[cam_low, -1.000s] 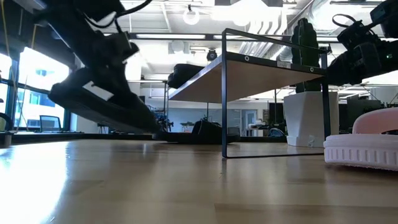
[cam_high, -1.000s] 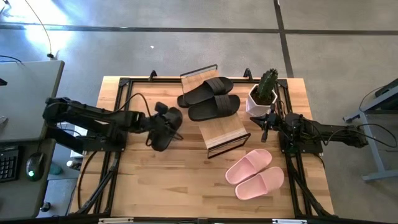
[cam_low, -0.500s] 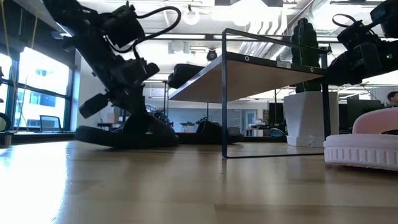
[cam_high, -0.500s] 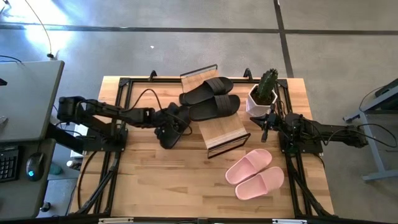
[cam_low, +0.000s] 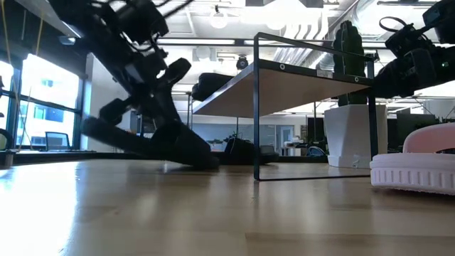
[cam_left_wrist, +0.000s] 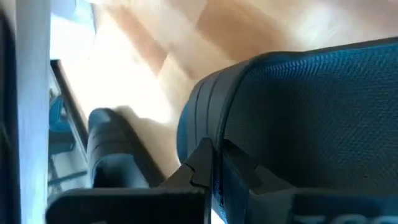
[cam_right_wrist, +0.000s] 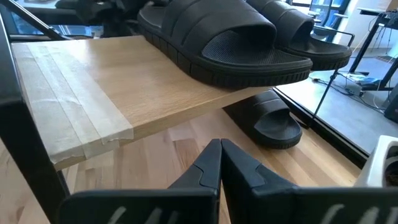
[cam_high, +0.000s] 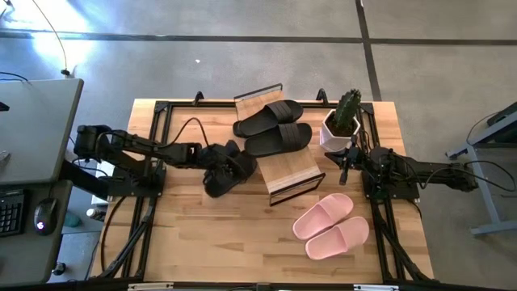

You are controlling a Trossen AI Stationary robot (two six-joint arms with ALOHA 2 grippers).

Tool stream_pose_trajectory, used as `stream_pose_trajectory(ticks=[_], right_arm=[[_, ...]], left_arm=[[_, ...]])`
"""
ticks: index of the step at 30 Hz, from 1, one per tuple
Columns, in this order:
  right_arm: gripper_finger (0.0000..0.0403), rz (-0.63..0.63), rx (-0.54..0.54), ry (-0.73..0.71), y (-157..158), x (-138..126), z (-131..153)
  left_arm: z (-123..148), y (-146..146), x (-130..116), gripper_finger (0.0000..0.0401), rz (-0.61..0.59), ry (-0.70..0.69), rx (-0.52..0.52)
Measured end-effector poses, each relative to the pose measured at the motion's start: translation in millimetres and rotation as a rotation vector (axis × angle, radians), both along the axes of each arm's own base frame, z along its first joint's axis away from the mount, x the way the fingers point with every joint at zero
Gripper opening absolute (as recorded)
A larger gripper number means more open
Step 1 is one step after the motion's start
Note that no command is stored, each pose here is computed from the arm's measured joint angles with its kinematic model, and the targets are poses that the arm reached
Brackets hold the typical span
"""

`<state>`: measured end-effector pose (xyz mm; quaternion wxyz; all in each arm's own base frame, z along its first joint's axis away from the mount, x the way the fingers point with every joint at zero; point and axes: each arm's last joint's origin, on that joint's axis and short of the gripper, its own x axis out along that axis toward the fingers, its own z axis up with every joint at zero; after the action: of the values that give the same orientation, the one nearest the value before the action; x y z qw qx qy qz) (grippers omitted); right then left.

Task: Pick and place slides into the shelf
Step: Put the black slide under the shelf

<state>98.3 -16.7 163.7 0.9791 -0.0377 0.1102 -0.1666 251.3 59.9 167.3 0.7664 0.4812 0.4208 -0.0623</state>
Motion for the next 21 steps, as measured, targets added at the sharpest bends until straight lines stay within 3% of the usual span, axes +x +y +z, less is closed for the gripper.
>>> stream_pose_trajectory(ticks=[10, 21], right_arm=[[0.0000, 0.000, 0.000, 0.000, 0, 0, 0], [0.0000, -0.001, 0.000, 0.000, 0, 0, 0]], left_arm=[[-12, 35, -4, 0.0000, 0.049, 0.036, 0.020], [-10, 55, -10, 0.0000, 0.030, -0.025, -0.071]])
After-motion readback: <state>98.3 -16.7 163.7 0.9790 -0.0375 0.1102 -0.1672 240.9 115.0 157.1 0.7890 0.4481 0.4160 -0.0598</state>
